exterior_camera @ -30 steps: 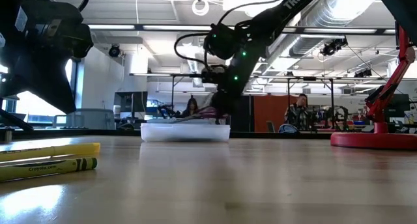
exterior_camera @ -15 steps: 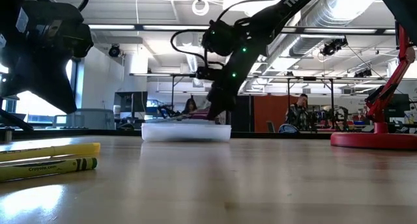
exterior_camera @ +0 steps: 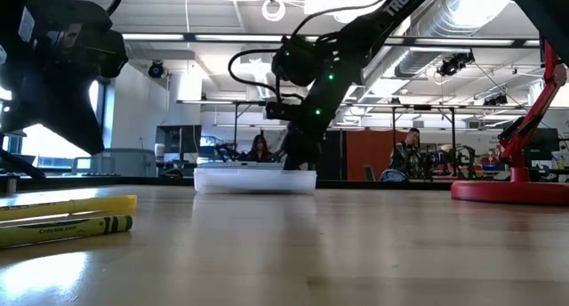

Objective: Pick & place school supplies into a supply box
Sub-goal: Put the green crayon into the supplies box, then move the dark green crayon to the top of the yellow pen

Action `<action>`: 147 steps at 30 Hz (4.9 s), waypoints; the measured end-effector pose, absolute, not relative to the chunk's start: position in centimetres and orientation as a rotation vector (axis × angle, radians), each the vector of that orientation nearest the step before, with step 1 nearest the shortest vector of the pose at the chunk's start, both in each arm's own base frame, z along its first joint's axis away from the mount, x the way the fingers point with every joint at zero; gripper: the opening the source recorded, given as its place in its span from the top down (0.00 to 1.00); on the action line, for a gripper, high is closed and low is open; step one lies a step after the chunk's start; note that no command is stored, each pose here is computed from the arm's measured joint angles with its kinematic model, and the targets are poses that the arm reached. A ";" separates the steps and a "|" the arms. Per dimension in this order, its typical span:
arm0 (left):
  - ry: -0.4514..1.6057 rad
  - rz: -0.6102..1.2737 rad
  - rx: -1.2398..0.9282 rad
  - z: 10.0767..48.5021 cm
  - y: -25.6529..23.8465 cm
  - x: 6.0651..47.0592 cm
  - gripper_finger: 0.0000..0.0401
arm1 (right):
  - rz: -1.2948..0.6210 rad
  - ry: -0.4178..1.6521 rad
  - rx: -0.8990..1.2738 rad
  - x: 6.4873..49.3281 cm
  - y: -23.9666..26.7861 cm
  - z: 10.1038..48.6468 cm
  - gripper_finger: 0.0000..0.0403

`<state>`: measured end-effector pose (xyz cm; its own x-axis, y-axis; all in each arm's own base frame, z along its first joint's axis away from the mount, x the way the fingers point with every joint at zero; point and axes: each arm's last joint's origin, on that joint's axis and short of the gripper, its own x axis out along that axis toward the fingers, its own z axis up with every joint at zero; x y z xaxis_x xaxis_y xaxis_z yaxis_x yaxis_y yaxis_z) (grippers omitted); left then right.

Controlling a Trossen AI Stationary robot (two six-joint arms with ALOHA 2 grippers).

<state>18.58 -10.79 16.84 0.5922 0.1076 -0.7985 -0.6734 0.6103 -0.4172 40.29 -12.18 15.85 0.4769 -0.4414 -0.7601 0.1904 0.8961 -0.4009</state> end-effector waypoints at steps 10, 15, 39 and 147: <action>0.841 0.501 -0.800 16.8 -10.9 18.5 0.90 | -0.384 0.952 -0.309 40.8 -10.3 19.1 0.82; 0.841 0.497 -0.804 16.8 -10.9 18.6 0.90 | -0.124 0.820 -0.205 42.3 -6.8 21.2 0.82; 1.040 0.379 -0.846 16.6 -11.4 18.2 0.90 | 0.586 0.429 -0.262 44.9 13.4 16.7 0.75; 1.169 0.360 -1.184 17.4 -12.8 17.4 0.90 | 0.415 0.382 -0.425 47.8 4.4 12.9 0.77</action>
<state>17.38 -12.77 17.41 0.4164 -0.3303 -0.8471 -0.7498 0.4022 -0.5254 47.81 4.36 12.93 0.8474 0.3038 -0.4355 -0.4593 0.8309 -0.3141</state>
